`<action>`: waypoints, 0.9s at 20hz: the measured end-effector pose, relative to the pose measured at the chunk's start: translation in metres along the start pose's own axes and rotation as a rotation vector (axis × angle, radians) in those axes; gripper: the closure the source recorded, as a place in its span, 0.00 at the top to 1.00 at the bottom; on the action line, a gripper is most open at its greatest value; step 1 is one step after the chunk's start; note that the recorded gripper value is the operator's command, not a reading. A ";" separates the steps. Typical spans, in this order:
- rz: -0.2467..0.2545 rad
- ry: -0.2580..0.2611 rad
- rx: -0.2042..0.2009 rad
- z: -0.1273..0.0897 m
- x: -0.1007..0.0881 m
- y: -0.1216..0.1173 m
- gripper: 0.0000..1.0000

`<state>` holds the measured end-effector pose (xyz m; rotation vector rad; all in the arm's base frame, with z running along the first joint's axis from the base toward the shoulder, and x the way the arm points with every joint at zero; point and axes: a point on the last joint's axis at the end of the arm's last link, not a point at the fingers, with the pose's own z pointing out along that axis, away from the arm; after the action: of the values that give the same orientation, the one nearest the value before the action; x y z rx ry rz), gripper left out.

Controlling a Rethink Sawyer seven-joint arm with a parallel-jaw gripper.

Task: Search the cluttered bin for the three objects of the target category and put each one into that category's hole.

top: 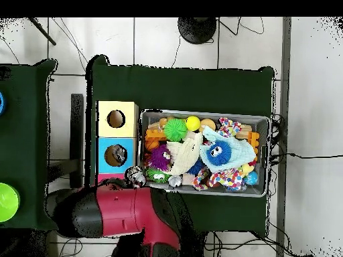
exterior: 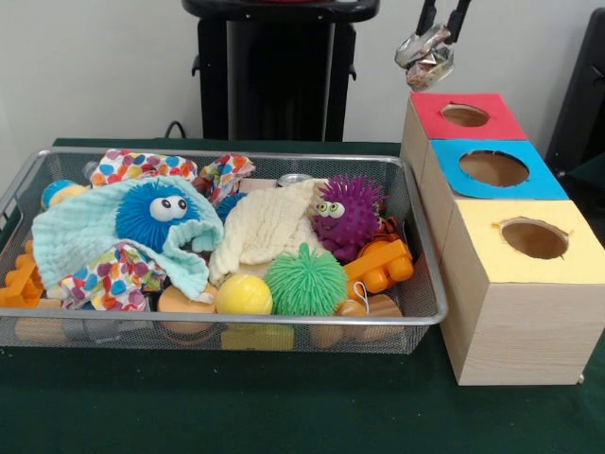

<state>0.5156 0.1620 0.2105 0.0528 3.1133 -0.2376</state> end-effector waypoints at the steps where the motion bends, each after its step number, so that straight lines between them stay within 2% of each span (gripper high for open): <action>1: -0.003 0.002 0.001 0.002 0.000 0.002 0.00; 10: -0.040 0.018 0.005 0.018 -0.006 0.024 0.00; 18: -0.028 0.026 -0.017 0.020 -0.010 0.039 0.00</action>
<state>0.5274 0.1967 0.1854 0.0124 3.1430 -0.2122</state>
